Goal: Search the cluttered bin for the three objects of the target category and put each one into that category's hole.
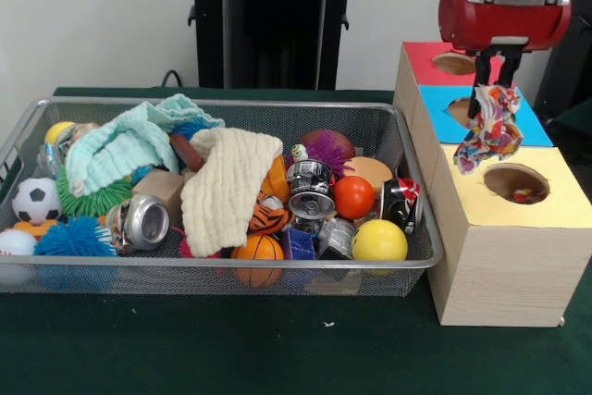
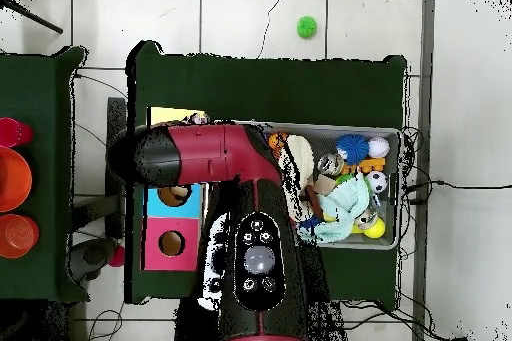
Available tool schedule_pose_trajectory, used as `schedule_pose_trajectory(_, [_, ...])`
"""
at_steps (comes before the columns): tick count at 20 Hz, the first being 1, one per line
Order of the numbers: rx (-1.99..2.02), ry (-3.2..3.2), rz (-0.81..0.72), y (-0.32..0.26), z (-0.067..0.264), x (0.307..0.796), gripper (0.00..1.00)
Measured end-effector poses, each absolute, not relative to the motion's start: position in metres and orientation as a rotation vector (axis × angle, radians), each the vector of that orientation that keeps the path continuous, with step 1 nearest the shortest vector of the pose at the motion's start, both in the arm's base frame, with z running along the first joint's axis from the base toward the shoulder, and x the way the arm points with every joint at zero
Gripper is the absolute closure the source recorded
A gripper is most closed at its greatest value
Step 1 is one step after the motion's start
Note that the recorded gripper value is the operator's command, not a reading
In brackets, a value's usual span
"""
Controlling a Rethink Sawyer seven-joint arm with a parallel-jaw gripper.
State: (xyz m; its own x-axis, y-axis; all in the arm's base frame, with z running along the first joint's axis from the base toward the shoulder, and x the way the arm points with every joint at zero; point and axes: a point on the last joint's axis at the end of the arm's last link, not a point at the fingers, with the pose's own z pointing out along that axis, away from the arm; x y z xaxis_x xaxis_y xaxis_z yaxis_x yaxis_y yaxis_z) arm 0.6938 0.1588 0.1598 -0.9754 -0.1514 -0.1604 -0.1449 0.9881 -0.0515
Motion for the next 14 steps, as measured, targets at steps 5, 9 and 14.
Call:
schedule_pose_trajectory(5, [-0.221,2.967,-0.059,0.1584,0.1594,0.6939,1.0])
schedule_pose_trajectory(9, [-0.21,2.959,-0.05,0.1591,0.1601,0.6955,1.0])
schedule_pose_trajectory(14, [-0.181,2.937,-0.027,0.1613,0.1625,0.7003,1.0])
